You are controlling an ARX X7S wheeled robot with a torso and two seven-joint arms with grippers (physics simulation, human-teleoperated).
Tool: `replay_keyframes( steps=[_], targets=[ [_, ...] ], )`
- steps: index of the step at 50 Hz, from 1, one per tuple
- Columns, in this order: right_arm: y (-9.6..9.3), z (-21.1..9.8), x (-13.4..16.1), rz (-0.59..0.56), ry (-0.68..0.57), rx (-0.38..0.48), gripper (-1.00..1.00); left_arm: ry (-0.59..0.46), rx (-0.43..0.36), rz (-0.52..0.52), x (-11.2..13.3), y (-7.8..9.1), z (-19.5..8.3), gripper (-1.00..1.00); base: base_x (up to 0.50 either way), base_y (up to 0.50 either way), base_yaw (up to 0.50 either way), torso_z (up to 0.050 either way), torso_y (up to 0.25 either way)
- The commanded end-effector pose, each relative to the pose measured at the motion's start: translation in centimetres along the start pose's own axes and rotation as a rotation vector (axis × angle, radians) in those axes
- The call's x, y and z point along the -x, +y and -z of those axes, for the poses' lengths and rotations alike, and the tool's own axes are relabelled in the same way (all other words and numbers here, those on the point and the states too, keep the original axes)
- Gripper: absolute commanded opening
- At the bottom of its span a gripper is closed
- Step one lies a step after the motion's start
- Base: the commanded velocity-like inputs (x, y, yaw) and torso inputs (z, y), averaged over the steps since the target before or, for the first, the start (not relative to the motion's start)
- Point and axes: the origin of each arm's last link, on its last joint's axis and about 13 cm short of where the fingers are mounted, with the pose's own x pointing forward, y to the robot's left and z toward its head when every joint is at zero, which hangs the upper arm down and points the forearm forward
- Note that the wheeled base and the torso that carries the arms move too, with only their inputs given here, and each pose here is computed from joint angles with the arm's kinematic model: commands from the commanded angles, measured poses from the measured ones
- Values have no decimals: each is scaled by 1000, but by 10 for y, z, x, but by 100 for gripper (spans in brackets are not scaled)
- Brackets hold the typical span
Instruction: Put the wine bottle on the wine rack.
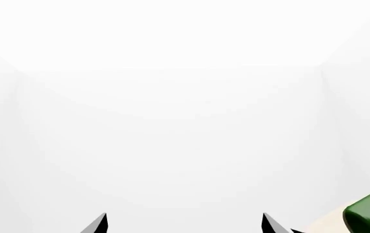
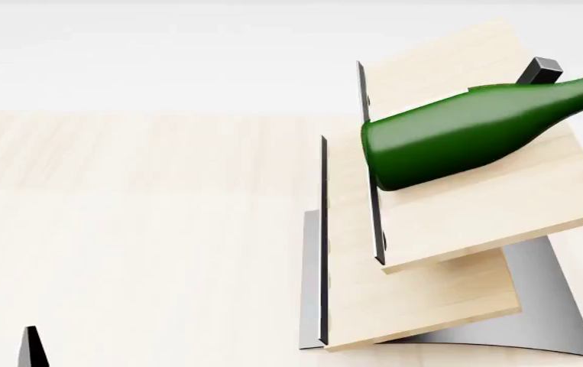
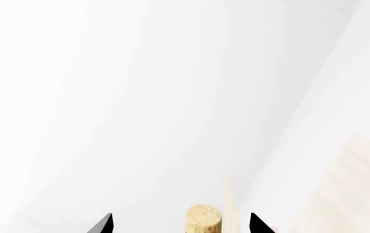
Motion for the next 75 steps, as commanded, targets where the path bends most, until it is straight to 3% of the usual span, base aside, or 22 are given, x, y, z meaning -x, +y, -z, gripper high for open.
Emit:
replay_keyframes(
  steps=[1, 10, 14, 28, 32, 33, 38, 39, 43, 45, 51, 53, 56, 64, 75],
  targets=[
    [2, -4, 9, 3, -22, -10, 100, 0, 0, 0, 0, 0, 0, 100, 0, 0, 0, 0, 0],
    [-7, -5, 14, 6, -51, -20, 100, 1, 0, 2, 0, 0, 0, 100, 0, 0, 0, 0, 0],
    [-7, -5, 21, 8, -123, 52, 100, 2, -1, 3, 0, -1, 0, 100, 0, 0, 0, 0, 0],
    [-8, 2, 40, -91, -196, 146, 100, 1, -1, 3, 0, -1, 0, 100, 0, 0, 0, 0, 0],
    [-10, 4, 45, -107, -262, 216, 100, 0, 0, 2, 0, 0, 1, 100, 0, 0, 0, 0, 0],
    [-12, 4, 46, -98, -316, 292, 100, 0, 0, 2, 0, -1, 0, 100, 0, 0, 0, 0, 0],
    [-13, 10, 52, -93, -379, 431, 100, 1, 0, 5, 0, -1, 0, 100, 0, 0, 0, 0, 0],
    [-13, 12, 54, -108, -366, 411, 100, 0, 0, 5, 0, -1, 0, 100, 0, 0, 0, 0, 0],
    [-13, 15, 61, -121, -403, 467, 100, -1, 0, 6, 0, -1, -1, 100, 0, 0, 0, 0, 0],
    [-11, 16, 68, -125, -460, 543, 100, -2, 1, 4, 0, -1, -1, 100, 0, 0, 0, 0, 0],
    [9, 17, 84, -192, -521, 617, 100, -3, 3, 6, 1, -2, -1, 100, 0, 0, 0, 0, 0],
    [17, 19, 91, -213, -560, 692, 100, -4, 3, 5, 1, -1, -1, 100, 0, 0, 0, 0, 0],
    [24, 20, 96, -226, -598, 734, 100, -4, 4, 5, 1, -1, -1, 100, 0, 0, 0, 0, 0],
    [38, 15, 114, -293, -667, 727, 100, -3, 6, 6, 0, -1, -1, 100, 0, 0, 0, 0, 0],
    [61, 0, 157, -430, -904, 653, 100, -1, 6, 10, 0, -2, -1, 100, 0, 0, 0, 0, 0]
  ],
)
